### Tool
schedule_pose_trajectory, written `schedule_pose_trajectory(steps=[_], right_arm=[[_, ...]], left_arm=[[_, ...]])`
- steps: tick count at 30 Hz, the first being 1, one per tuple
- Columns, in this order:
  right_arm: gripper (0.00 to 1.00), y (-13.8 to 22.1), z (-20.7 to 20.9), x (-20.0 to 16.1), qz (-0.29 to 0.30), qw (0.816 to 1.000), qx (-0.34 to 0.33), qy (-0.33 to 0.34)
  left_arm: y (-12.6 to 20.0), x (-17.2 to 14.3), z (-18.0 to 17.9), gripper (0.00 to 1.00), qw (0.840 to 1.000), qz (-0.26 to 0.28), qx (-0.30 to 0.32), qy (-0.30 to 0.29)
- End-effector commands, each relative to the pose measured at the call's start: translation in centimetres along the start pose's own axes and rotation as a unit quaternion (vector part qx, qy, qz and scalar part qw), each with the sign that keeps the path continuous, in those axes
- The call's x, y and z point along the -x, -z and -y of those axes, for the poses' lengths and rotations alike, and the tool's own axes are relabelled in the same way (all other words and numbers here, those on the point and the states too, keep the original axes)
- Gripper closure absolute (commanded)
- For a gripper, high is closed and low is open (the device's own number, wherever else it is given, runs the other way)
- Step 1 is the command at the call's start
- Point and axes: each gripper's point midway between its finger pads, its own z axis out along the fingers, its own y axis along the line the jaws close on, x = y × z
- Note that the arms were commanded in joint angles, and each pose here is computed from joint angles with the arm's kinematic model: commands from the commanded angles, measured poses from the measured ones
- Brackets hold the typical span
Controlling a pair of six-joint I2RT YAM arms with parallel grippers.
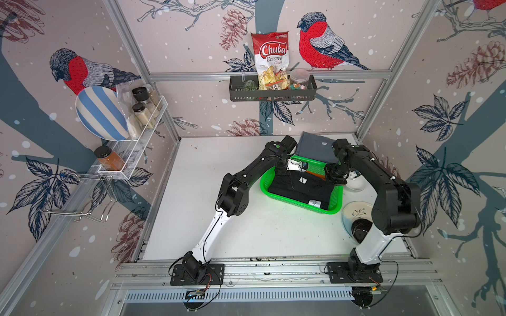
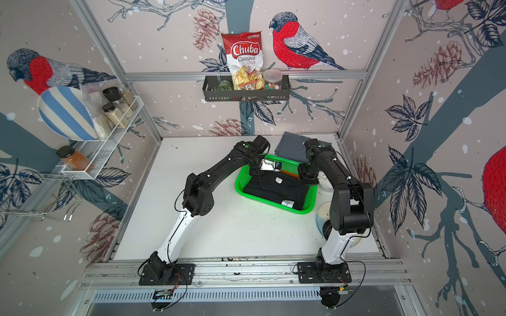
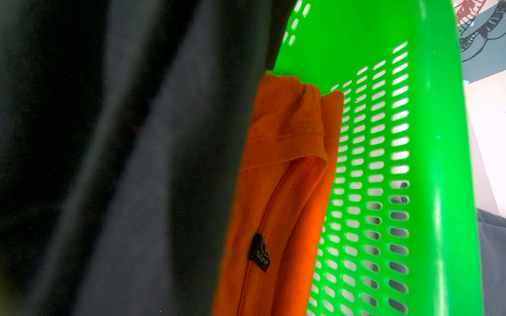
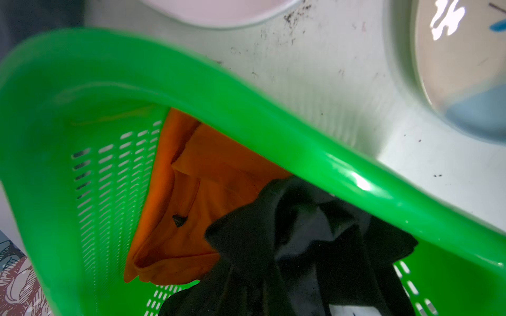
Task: Put the folded t-shirts into the basket
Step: Place the T-shirt in the bin.
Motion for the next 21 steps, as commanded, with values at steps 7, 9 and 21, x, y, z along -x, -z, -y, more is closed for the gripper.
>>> schedule_pose_trajectory(steps=[7,9,21], right_arm=[[0.96,0.6,0.6,1.6,0.035,0.999,-0.026,0.007],[0.90,0.7,0.4,1.6,0.035,0.999,-0.024,0.007],[0.19,4.2,-2.6,1.7,0.048,0.996,0.027,0.071]], left_arm=[[-0.3,-1.0,-1.4,0.99,0.999,-0.020,0.025,0.021],[-0.3,-0.8,-1.8,0.94,0.999,-0.016,0.033,0.025],[6.2,1.3,-6.7,0.19,0.987,0.033,0.135,0.076]])
